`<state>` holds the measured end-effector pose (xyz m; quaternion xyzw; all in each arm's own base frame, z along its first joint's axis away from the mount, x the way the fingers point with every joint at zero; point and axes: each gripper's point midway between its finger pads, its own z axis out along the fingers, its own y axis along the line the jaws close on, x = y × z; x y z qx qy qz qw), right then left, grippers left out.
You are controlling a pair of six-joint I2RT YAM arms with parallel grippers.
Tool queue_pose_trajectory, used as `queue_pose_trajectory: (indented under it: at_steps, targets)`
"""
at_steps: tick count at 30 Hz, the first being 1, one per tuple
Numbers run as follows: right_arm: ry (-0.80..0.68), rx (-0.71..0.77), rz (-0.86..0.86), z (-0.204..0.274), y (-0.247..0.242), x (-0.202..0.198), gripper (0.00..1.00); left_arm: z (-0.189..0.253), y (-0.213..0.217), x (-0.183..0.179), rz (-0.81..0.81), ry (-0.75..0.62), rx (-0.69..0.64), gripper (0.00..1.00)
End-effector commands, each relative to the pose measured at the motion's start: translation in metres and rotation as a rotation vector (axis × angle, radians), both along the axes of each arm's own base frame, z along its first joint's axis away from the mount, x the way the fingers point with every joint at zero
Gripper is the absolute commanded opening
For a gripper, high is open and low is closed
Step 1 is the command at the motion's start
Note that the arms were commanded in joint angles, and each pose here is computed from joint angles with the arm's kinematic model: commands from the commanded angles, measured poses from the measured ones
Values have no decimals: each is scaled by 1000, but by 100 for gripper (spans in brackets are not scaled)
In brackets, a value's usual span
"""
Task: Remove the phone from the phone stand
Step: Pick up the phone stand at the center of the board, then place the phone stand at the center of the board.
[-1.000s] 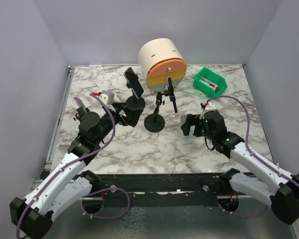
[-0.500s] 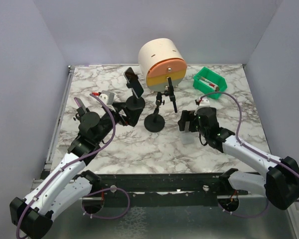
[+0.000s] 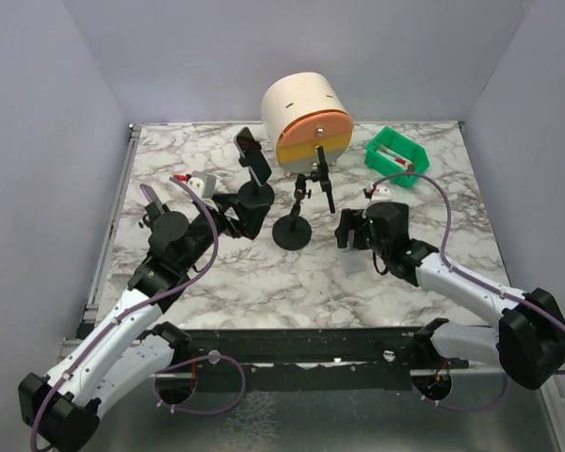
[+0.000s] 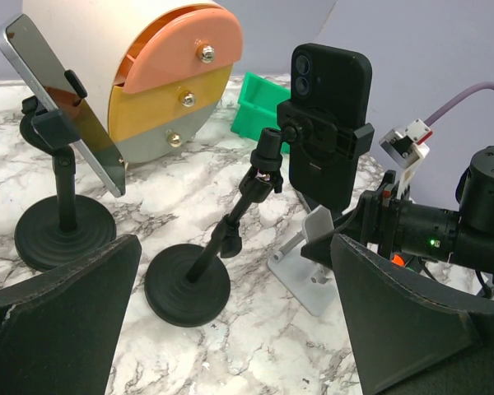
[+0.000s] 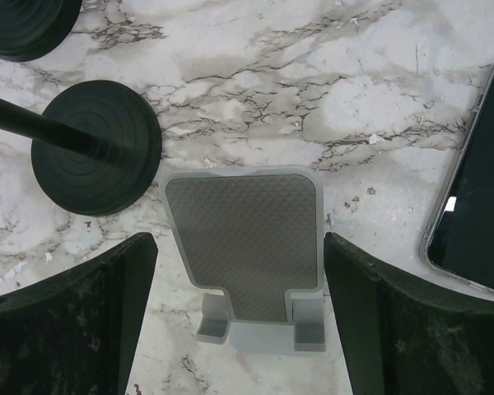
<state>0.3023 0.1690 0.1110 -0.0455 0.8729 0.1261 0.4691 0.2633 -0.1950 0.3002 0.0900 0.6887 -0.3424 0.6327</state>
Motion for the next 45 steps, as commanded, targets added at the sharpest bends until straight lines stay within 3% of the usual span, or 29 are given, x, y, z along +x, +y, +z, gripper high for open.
queue_pose_trajectory:
  at_steps: [1,6,9,13,18,25,29,38,45]
  targets:
    - [-7,-11,-6,-2,3,2,85,2,1,-1,7,-15,1,99]
    - [17,-44,-25,-9,-3,-2,81,2,1,-1,5,-14,0,99]
    - [11,-56,-36,-8,-7,-5,72,4,2,-2,5,-19,-2,99]
    - [-26,-38,-28,15,-7,-14,58,4,2,-2,8,-23,-3,99]
    - [-29,-9,35,45,4,-51,50,8,7,-2,27,-32,-6,99]
    - [-19,94,196,68,50,-109,48,25,35,-4,159,-82,-48,99]
    - [-48,59,286,69,97,-130,48,29,54,-5,245,-106,-75,99]
    - [-127,87,328,77,189,-118,47,32,75,-5,347,-118,-92,99]
    - [-190,78,299,81,225,-102,47,32,93,-6,435,-113,-108,99]
